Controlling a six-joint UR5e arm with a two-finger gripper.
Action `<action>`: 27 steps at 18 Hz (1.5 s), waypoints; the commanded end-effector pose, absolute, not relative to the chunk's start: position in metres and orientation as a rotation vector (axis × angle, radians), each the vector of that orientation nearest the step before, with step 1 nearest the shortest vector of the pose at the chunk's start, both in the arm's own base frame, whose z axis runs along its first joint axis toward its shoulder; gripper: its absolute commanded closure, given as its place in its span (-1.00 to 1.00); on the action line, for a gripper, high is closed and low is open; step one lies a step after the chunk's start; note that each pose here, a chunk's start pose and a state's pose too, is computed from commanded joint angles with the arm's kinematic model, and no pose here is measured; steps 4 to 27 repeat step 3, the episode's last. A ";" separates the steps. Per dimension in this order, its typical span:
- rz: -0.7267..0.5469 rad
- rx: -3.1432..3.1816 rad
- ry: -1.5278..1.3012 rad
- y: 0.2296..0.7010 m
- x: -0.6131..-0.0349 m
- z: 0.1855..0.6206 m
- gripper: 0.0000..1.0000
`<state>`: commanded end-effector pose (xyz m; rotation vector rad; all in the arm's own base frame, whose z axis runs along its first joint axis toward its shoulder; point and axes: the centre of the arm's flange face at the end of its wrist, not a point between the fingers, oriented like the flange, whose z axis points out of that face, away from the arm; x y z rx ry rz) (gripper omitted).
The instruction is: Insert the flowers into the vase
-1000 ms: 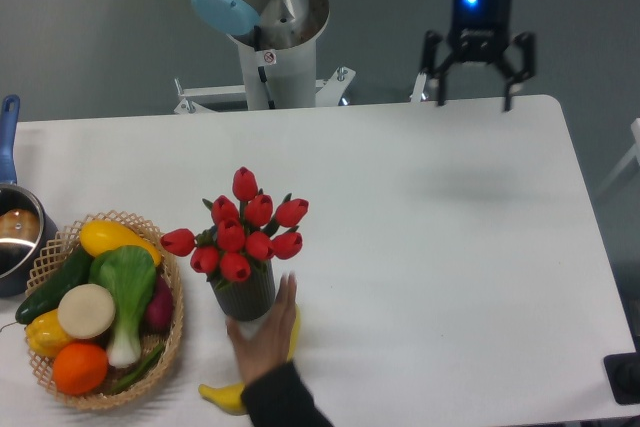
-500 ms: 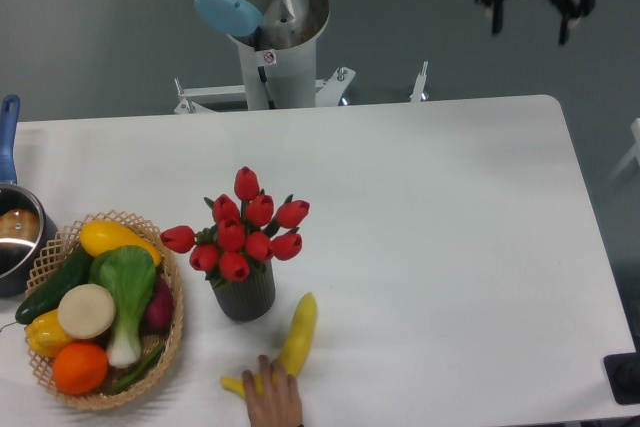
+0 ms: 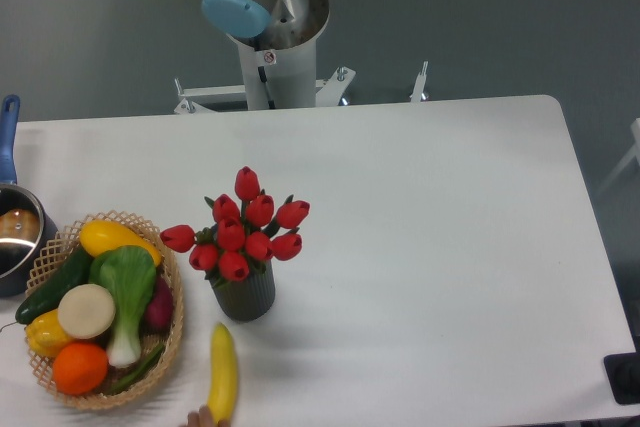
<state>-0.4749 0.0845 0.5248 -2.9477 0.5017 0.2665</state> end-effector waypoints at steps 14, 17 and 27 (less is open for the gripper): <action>0.262 -2.946 0.508 0.087 -0.474 0.523 -1.00; 0.262 -2.946 0.508 0.087 -0.474 0.523 -1.00; 0.262 -2.946 0.508 0.087 -0.474 0.523 -1.00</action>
